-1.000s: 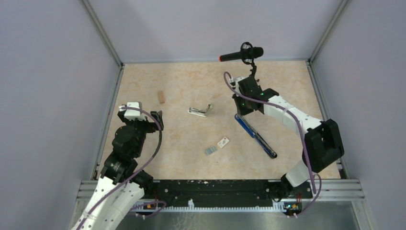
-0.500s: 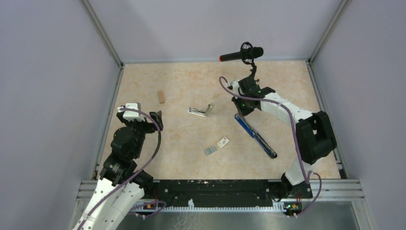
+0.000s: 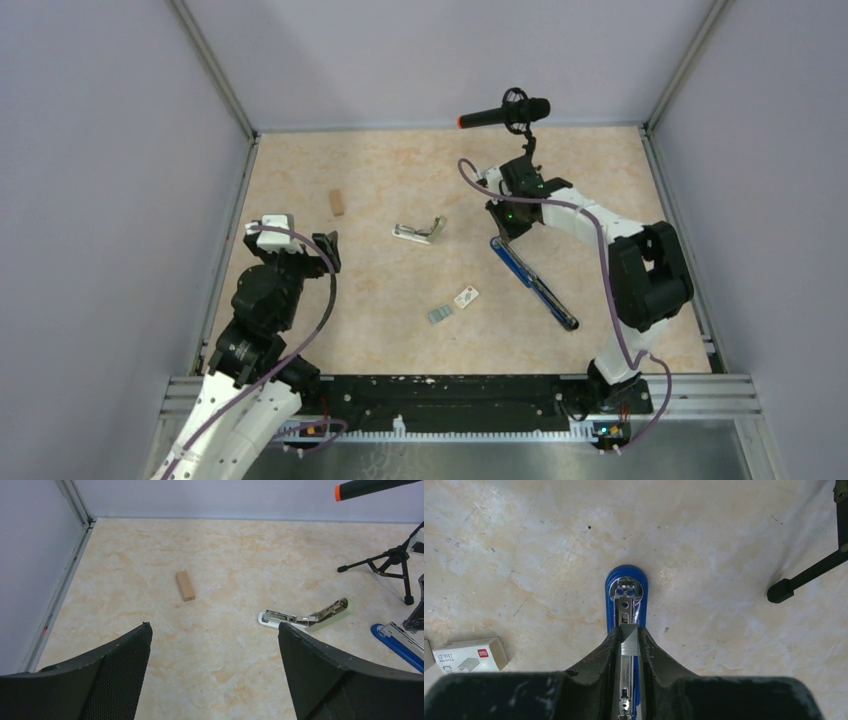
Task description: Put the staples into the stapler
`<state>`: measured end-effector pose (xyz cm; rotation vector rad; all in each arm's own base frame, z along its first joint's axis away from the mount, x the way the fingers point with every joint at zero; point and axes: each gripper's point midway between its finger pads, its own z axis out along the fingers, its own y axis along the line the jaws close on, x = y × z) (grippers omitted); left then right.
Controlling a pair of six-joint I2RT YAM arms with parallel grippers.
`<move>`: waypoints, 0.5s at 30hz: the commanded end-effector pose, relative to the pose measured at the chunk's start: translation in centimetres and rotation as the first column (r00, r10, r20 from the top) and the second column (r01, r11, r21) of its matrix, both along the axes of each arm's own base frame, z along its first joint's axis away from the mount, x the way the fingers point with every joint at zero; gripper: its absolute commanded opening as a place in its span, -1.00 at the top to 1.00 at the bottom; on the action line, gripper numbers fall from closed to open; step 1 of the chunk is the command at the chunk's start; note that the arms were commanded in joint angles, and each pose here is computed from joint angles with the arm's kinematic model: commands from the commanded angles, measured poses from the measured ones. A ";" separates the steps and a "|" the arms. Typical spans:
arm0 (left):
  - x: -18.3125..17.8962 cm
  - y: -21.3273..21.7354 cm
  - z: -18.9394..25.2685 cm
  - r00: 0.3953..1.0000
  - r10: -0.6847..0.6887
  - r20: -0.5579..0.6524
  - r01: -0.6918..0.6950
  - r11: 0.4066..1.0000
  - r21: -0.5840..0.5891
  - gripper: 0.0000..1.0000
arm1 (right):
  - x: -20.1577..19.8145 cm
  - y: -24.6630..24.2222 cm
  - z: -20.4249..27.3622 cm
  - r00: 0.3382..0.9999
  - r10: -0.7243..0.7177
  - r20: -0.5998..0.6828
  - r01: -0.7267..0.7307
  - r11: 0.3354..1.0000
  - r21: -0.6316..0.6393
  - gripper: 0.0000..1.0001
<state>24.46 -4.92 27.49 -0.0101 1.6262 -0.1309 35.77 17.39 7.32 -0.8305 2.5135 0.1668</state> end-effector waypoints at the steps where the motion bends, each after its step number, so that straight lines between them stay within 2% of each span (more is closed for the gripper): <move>1: 0.1 0.0 1.1 0.999 0.005 0.049 -0.004 1.000 -0.027 -0.97 | 1.5 0.7 1.3 0.999 0.023 0.041 -0.025 0.999 0.044 0.71; 15: 0.1 0.0 1.0 0.999 0.005 0.048 -0.004 1.000 -0.026 -0.98 | 1.3 0.7 0.4 1.000 0.024 0.014 -0.024 0.999 0.038 0.71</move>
